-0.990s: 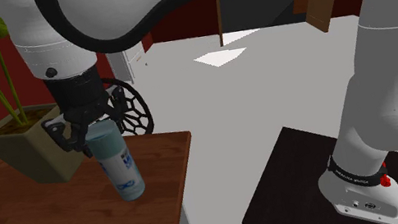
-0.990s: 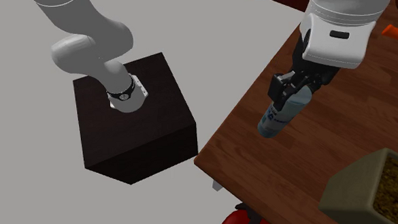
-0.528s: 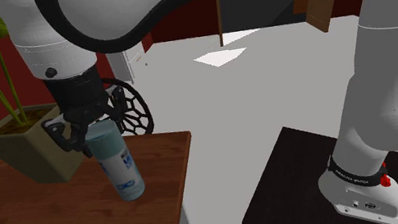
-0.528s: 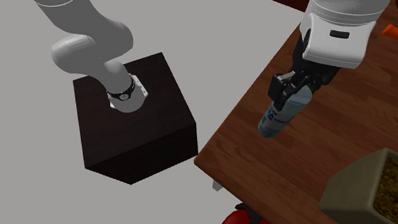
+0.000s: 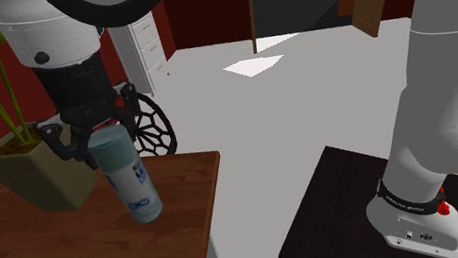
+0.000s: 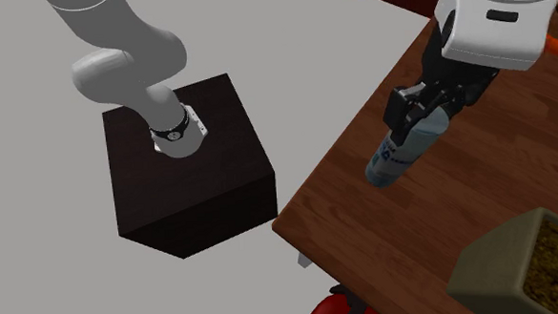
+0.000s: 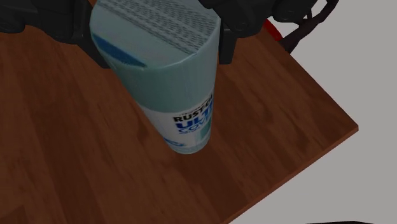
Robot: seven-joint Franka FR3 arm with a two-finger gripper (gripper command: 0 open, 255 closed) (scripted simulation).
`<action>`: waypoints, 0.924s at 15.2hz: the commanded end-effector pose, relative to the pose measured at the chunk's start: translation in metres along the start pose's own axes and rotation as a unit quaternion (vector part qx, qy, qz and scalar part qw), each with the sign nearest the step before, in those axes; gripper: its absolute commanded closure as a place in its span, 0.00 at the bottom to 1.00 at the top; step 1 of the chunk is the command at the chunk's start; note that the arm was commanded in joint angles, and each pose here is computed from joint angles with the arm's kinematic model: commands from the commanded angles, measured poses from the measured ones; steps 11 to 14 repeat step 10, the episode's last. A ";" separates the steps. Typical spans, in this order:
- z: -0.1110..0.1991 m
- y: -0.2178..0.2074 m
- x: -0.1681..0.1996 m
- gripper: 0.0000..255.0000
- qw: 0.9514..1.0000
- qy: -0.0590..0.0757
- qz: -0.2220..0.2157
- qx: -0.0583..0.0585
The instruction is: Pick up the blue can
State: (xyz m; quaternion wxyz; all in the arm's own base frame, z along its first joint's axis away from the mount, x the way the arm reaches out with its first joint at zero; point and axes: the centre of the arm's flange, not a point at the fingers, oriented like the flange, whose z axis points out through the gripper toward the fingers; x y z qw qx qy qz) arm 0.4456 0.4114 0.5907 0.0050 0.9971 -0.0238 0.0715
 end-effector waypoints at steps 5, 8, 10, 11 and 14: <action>-0.032 0.002 0.005 1.00 1.000 0.000 0.000 0.000; -0.048 0.002 0.007 1.00 1.000 0.000 0.000 0.000; -0.048 0.002 0.007 1.00 1.000 0.000 0.000 0.000; -0.048 0.002 0.007 1.00 1.000 0.000 0.000 0.000; -0.048 0.002 0.007 1.00 1.000 0.000 0.000 0.000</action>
